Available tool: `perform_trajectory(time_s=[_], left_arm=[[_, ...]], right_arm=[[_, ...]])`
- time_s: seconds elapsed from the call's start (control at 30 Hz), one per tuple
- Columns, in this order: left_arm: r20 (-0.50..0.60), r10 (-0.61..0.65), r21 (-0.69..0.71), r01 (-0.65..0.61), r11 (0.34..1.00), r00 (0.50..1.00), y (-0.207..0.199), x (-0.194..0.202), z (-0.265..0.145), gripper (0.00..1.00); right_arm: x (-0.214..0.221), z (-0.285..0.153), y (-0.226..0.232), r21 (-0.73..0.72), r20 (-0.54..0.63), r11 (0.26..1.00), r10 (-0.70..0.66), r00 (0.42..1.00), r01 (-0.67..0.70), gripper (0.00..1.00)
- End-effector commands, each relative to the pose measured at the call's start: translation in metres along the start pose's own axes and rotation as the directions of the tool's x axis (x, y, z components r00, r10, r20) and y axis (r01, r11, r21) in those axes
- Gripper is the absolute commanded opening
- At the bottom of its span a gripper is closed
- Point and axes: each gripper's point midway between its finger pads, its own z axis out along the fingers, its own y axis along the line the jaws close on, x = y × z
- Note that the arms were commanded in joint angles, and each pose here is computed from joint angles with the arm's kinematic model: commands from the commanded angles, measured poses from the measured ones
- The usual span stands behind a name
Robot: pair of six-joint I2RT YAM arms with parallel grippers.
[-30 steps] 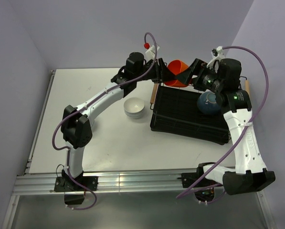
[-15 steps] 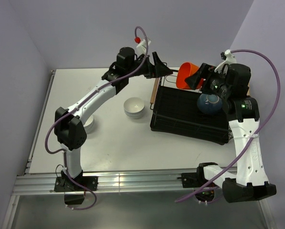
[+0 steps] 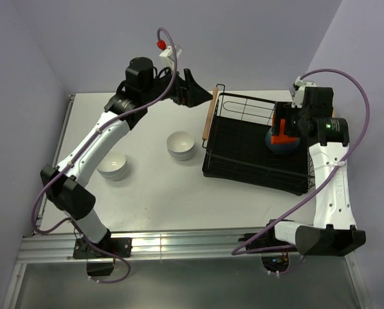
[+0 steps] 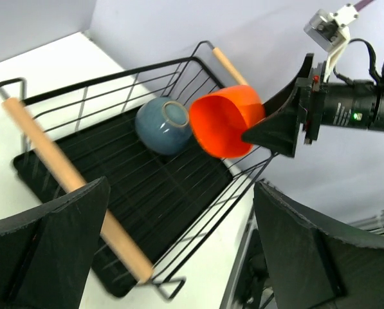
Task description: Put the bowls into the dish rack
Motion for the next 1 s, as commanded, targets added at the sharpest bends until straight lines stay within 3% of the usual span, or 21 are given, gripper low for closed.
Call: perform_trajectory(time_s=[0.0,0.3,0.97], left_arm=[[-0.027,0.046,-0.028,-0.047,0.999,0.999,0.004,0.003,-0.026,0.99],[-0.012,-0.047,-0.304,0.041,0.952,0.999,0.057,0.007,-0.048,0.99],[0.075,-0.082,-0.412,0.106,0.905,0.994,0.098,0.000,-0.094,0.99]], right_arm=[[0.012,-0.011,-0.036,0.165,-0.071,0.977,-0.123,0.990,0.133,0.00],[0.054,0.006,-0.070,0.307,-0.262,0.919,-0.170,0.950,0.249,0.00],[0.103,0.057,-0.104,0.428,-0.490,0.770,-0.243,0.837,0.474,0.00]])
